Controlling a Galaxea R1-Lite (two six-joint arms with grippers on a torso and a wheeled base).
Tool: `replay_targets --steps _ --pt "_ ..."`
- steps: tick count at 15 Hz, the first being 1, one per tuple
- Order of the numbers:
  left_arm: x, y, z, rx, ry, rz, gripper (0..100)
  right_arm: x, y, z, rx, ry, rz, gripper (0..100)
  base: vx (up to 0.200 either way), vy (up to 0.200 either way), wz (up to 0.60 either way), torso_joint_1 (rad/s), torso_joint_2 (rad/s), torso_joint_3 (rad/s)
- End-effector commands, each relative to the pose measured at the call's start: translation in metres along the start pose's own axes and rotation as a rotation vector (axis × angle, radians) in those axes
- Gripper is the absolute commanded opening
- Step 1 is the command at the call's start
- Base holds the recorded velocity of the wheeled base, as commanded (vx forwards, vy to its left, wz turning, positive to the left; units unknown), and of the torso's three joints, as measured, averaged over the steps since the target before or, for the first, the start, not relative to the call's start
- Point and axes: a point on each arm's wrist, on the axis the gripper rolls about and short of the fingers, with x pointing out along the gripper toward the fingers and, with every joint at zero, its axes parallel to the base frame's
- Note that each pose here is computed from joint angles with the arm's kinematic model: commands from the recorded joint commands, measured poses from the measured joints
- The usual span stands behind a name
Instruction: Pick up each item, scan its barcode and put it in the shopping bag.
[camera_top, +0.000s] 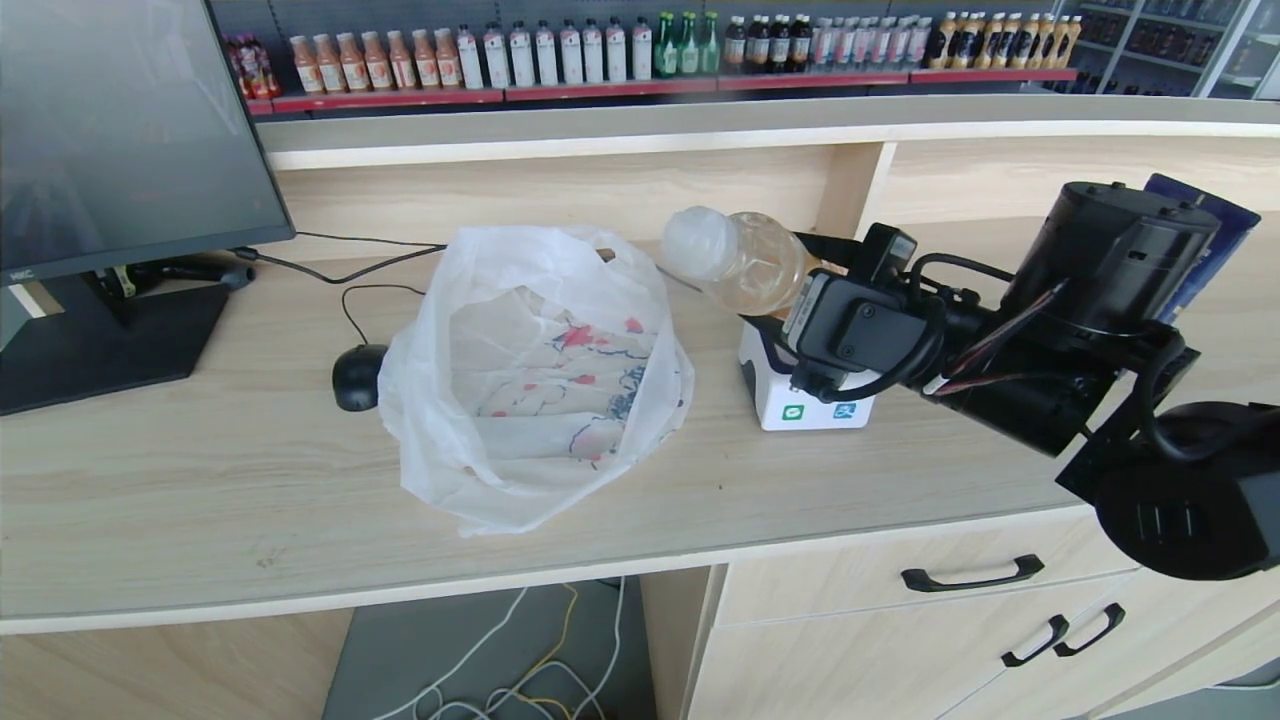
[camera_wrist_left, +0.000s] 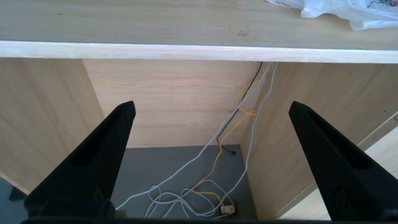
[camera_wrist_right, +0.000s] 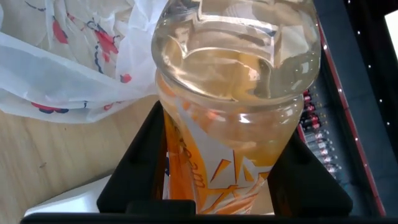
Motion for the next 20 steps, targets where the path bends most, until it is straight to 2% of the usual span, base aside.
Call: replay_targets --steps 1,20 --pt "0.0 0.0 0.0 0.0 0.0 0.0 100 -0.0029 -0.0006 0.0012 0.001 -0.001 0.0 0 0.0 0.0 0.0 0.0 0.0 0.0" --pt "0.0 0.0 0.0 0.0 0.0 0.0 100 -0.0048 0.002 0.0025 0.029 -0.013 0.014 0 0.0 0.0 0.0 0.0 0.0 0.0"
